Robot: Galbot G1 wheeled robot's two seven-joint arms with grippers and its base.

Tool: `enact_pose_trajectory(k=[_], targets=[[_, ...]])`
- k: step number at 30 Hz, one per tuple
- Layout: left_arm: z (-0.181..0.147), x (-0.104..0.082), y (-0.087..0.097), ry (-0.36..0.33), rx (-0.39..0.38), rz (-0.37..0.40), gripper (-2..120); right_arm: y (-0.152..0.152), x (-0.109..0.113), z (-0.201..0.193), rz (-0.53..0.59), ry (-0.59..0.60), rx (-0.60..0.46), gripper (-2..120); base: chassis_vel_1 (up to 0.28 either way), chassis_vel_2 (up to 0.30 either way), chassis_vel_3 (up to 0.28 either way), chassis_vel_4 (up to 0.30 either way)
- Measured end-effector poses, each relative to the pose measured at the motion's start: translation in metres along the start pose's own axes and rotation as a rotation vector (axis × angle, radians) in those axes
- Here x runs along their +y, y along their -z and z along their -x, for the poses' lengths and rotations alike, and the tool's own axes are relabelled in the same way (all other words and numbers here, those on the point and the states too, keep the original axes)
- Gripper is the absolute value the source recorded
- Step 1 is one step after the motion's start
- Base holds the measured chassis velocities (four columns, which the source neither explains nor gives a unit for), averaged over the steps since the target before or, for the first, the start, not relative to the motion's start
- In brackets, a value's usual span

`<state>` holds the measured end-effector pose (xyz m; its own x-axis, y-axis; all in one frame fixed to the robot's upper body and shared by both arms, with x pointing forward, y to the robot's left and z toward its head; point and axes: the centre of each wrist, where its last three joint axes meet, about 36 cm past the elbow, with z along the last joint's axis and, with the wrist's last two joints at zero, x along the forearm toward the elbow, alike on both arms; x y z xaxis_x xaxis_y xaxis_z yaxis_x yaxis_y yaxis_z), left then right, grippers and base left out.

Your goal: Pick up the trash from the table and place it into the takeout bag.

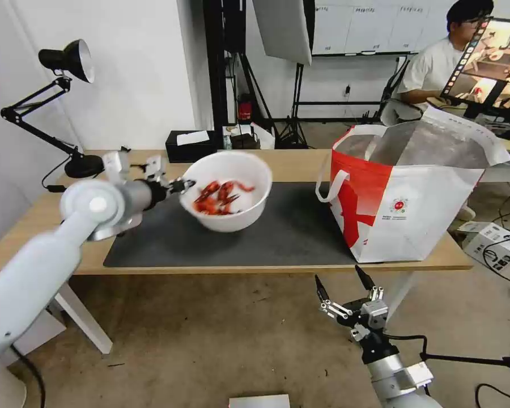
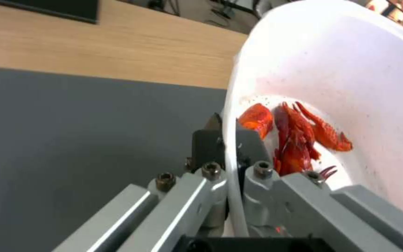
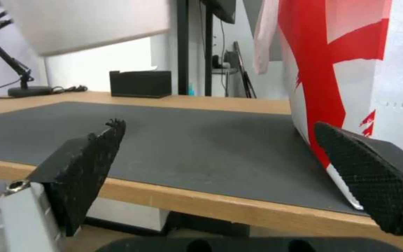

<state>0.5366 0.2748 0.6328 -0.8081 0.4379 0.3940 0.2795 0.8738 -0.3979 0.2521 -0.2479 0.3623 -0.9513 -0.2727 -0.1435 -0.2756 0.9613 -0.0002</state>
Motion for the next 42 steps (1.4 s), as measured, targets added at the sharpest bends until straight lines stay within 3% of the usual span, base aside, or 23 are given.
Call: enact_pose_trajectory(k=[9,13,19,22,26,29,38,40,42], targets=[[0.031,-0.05,0.029,-0.06,-0.003,0.035,0,0.0,0.0,0.0,0.0,0.0,0.0,100,0.0,0.0,0.0,0.0],[0.04,-0.063,0.04,-0.072,-0.019,0.035,0,0.0,0.0,0.0,0.0,0.0,0.0,100,0.0,0.0,0.0,0.0],[0.048,-0.086,0.062,-0.095,-0.052,0.029,0,0.0,0.0,0.0,0.0,0.0,0.0,100,0.0,0.0,0.0,0.0],[0.05,-0.108,0.08,-0.122,-0.086,0.043,0,0.0,0.0,0.0,0.0,0.0,0.0,100,0.0,0.0,0.0,0.0],[0.051,-0.116,0.087,-0.127,-0.099,0.048,0,0.0,0.0,0.0,0.0,0.0,0.0,100,0.0,0.0,0.0,0.0],[0.056,-0.138,0.101,-0.135,-0.112,0.046,0,0.0,0.0,0.0,0.0,0.0,0.0,100,0.0,0.0,0.0,0.0],[0.077,-0.177,0.117,-0.15,-0.113,0.039,0,0.0,0.0,0.0,0.0,0.0,0.0,100,0.0,0.0,0.0,0.0],[0.091,-0.197,0.119,-0.146,-0.113,0.043,0,0.0,0.0,0.0,0.0,0.0,0.0,100,0.0,0.0,0.0,0.0],[0.093,-0.201,0.119,-0.146,-0.112,0.042,0,0.0,0.0,0.0,0.0,0.0,0.0,100,0.0,0.0,0.0,0.0]])
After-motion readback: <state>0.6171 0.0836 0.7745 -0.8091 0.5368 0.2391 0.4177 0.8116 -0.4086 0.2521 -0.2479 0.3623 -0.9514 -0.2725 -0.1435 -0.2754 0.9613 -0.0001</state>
